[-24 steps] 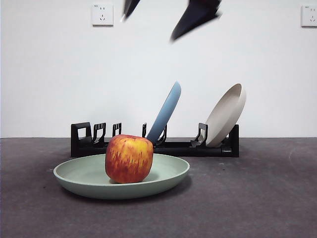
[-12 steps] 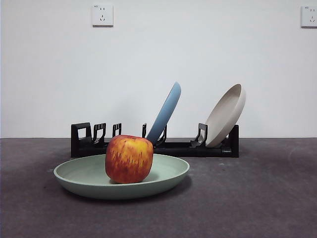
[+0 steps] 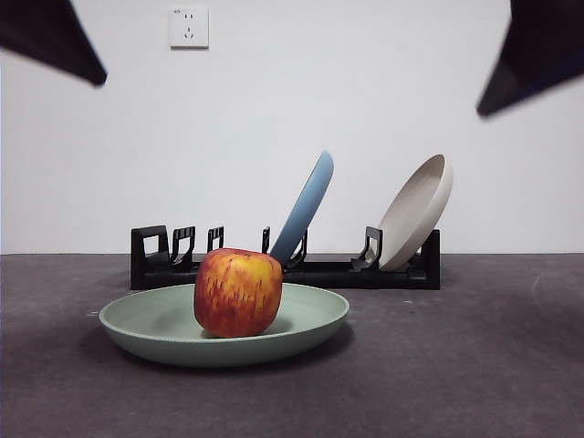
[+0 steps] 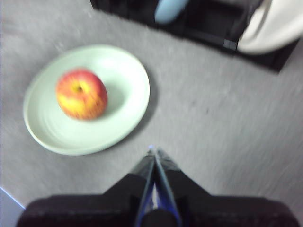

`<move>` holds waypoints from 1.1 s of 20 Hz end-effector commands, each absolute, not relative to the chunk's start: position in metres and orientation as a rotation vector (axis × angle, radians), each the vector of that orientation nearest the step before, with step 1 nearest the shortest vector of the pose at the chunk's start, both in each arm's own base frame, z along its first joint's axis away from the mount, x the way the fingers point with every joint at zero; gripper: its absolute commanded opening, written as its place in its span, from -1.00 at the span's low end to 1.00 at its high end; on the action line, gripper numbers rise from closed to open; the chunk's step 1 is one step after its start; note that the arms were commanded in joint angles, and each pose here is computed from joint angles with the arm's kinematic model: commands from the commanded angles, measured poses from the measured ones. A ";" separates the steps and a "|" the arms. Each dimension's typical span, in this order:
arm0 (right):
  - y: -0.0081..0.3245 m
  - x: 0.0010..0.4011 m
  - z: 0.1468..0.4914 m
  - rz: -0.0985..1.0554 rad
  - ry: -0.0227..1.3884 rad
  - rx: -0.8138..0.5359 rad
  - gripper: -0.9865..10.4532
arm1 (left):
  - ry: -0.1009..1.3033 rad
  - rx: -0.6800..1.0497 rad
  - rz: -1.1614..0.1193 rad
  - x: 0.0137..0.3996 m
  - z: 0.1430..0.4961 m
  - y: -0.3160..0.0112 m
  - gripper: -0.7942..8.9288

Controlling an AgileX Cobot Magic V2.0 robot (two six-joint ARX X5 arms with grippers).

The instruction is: Take the green plate from the plate rack,put the plate on the table,take the apple from the table,put the apple in the plate

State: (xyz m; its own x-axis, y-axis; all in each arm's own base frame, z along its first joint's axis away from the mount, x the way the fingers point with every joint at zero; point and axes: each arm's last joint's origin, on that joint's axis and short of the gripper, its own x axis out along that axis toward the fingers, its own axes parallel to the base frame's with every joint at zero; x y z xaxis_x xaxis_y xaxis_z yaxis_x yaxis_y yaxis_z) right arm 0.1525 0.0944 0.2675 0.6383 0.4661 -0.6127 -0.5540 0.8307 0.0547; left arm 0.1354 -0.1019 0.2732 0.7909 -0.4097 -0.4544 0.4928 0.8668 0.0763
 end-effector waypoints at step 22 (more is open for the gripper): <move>0.091 0.151 0.248 0.509 0.651 -0.146 -0.83 | 0.219 0.055 -0.313 0.119 0.277 -0.050 -0.84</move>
